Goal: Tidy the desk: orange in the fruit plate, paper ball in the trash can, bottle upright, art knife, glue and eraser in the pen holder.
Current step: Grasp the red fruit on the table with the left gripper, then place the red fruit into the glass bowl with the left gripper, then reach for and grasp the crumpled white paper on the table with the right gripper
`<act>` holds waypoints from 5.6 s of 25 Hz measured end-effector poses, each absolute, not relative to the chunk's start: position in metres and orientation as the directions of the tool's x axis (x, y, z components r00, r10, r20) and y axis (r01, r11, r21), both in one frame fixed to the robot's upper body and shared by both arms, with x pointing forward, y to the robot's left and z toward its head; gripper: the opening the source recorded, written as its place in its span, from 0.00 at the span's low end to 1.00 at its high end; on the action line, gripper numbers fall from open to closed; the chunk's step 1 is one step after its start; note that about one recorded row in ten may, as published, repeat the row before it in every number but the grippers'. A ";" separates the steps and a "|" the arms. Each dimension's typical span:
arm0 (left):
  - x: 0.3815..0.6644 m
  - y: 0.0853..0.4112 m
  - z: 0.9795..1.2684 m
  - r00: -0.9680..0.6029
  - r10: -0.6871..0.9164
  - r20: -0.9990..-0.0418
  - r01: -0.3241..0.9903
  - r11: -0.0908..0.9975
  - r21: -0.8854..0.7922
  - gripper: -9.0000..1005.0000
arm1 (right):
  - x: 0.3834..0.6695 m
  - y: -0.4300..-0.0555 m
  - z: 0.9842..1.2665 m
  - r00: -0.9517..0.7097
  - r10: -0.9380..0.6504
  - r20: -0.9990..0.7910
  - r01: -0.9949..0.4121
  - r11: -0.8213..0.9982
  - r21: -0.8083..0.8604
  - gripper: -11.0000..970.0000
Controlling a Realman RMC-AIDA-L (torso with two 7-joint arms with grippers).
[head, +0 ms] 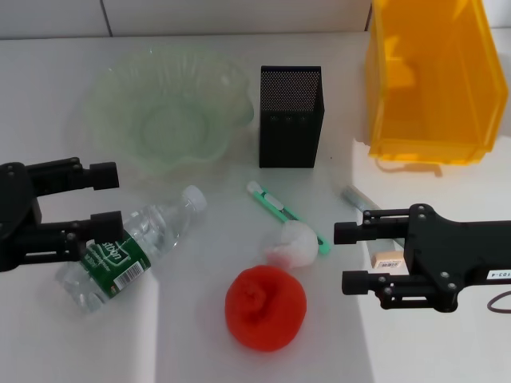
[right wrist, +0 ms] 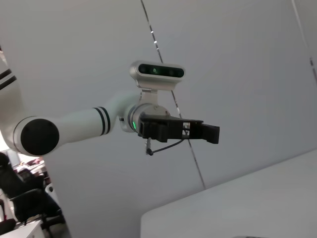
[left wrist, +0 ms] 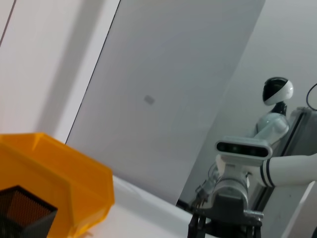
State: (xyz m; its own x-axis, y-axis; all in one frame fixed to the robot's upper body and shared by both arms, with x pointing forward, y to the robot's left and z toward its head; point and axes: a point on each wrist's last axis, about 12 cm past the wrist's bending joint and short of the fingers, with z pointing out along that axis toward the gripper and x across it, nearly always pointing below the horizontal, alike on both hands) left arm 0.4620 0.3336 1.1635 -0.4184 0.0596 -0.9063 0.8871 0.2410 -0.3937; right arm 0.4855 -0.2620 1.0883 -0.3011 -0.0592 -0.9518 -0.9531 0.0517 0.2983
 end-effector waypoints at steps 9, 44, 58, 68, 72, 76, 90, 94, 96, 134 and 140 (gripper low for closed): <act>0.482 0.305 1.192 -0.469 0.235 -0.851 0.871 0.280 -0.403 0.74 | 0.477 -0.289 1.081 -0.318 -0.030 -0.948 -0.933 0.190 0.307 0.64; 0.531 0.163 1.133 -0.320 0.808 -0.494 0.943 0.219 -0.252 0.55 | 0.459 -0.331 1.070 -0.326 0.020 -0.945 -0.860 0.409 0.305 0.64; 0.526 0.165 1.133 -0.295 0.804 -0.516 0.947 0.173 -0.271 0.15 | 0.458 -0.332 1.069 -0.329 0.022 -0.944 -0.858 0.411 0.309 0.64; 0.526 0.195 1.154 -0.309 0.680 -0.665 0.944 0.133 -0.302 0.08 | 0.455 -0.333 1.068 -0.329 0.025 -0.944 -0.858 0.410 0.309 0.64; 0.526 0.203 1.161 -0.296 0.646 -0.704 0.951 0.130 -0.281 0.06 | 0.454 -0.333 1.068 -0.330 0.026 -0.944 -0.857 0.410 0.311 0.64; 0.530 0.210 1.170 -0.296 0.626 -0.721 0.953 0.148 -0.263 0.06 | 0.454 -0.333 1.068 -0.331 0.027 -0.943 -0.857 0.409 0.312 0.64; 0.601 0.263 1.221 -0.317 0.440 -0.840 0.846 0.532 -0.040 0.05 | 0.452 -0.330 1.067 -0.330 0.033 -0.943 -0.860 0.401 0.315 0.64; 0.621 0.265 1.214 -0.325 0.389 -0.862 0.782 0.623 -0.013 0.05 | 0.453 -0.328 1.066 -0.326 0.031 -0.945 -0.864 0.397 0.311 0.64; 0.636 0.269 1.197 -0.321 0.398 -0.860 0.714 0.698 0.056 0.05 | 0.451 -0.326 1.065 -0.330 0.039 -0.943 -0.863 0.392 0.318 0.64; 0.473 0.287 1.102 -0.479 0.265 -0.837 0.878 0.132 -0.461 0.84 | 0.567 -0.270 1.228 -0.458 -0.537 -0.709 -0.889 0.283 0.360 0.64; 0.471 0.285 1.102 -0.484 0.262 -0.835 0.875 0.113 -0.471 0.84 | 0.587 -0.182 1.245 -0.324 -0.849 -0.417 -0.941 0.245 0.233 0.64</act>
State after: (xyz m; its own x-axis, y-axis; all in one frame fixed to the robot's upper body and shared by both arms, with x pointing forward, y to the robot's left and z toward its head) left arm 0.4712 0.2853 1.1017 -0.4837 0.2622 -0.8350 0.8747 0.1127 -0.4713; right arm 0.5869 -0.1822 1.2449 -0.3244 -0.8489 -0.4174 -0.9410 0.2449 0.2334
